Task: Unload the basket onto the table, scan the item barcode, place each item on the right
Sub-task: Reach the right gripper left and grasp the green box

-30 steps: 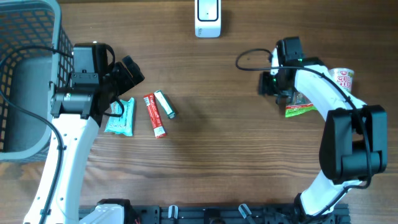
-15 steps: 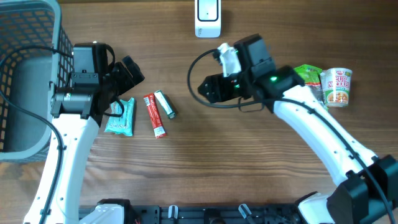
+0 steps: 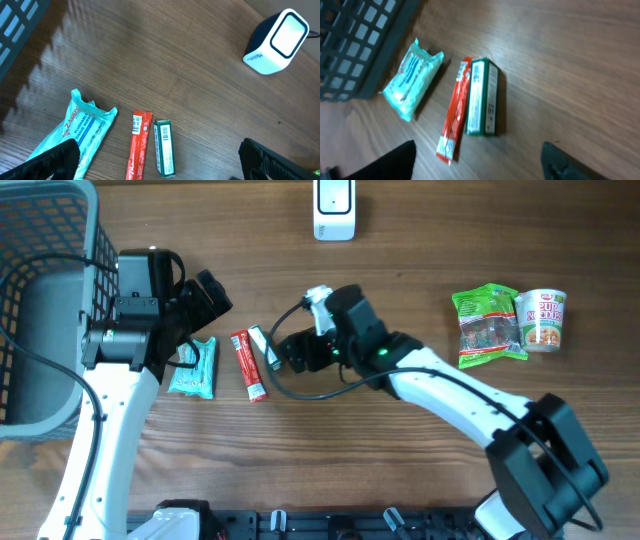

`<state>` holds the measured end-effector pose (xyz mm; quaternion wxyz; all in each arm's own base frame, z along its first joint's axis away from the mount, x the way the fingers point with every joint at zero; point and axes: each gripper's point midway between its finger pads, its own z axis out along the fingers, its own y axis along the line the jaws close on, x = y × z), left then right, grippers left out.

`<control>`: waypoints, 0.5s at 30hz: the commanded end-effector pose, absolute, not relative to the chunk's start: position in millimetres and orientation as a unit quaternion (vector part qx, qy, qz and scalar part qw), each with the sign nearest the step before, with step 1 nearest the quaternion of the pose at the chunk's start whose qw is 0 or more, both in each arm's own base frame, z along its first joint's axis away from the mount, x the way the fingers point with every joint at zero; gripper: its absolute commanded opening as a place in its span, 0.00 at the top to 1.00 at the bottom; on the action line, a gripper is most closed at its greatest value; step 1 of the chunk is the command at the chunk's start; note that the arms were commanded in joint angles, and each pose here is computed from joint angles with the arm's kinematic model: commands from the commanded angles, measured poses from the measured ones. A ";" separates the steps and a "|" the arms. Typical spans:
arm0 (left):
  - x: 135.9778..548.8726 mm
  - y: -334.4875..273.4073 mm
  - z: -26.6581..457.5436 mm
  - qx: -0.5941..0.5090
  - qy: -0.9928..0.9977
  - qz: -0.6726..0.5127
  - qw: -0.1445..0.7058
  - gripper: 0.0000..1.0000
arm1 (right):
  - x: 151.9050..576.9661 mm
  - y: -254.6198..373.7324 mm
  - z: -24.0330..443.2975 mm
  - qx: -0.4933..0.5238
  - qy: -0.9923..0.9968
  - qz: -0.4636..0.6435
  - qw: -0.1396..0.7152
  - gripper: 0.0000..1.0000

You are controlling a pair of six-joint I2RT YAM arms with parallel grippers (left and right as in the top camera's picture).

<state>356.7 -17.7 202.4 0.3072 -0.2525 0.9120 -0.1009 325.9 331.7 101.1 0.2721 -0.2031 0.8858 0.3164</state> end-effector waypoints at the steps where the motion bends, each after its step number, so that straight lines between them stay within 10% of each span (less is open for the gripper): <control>1: 358.2 -17.7 207.5 -0.257 0.908 -0.106 0.313 0.00 | 331.3 342.0 77.1 -0.203 0.892 0.279 0.292 0.13; 15: 358.2 -17.7 207.5 -0.257 0.908 -0.106 0.313 0.00 | 325.3 365.9 22.2 -0.228 0.887 0.308 0.258 0.22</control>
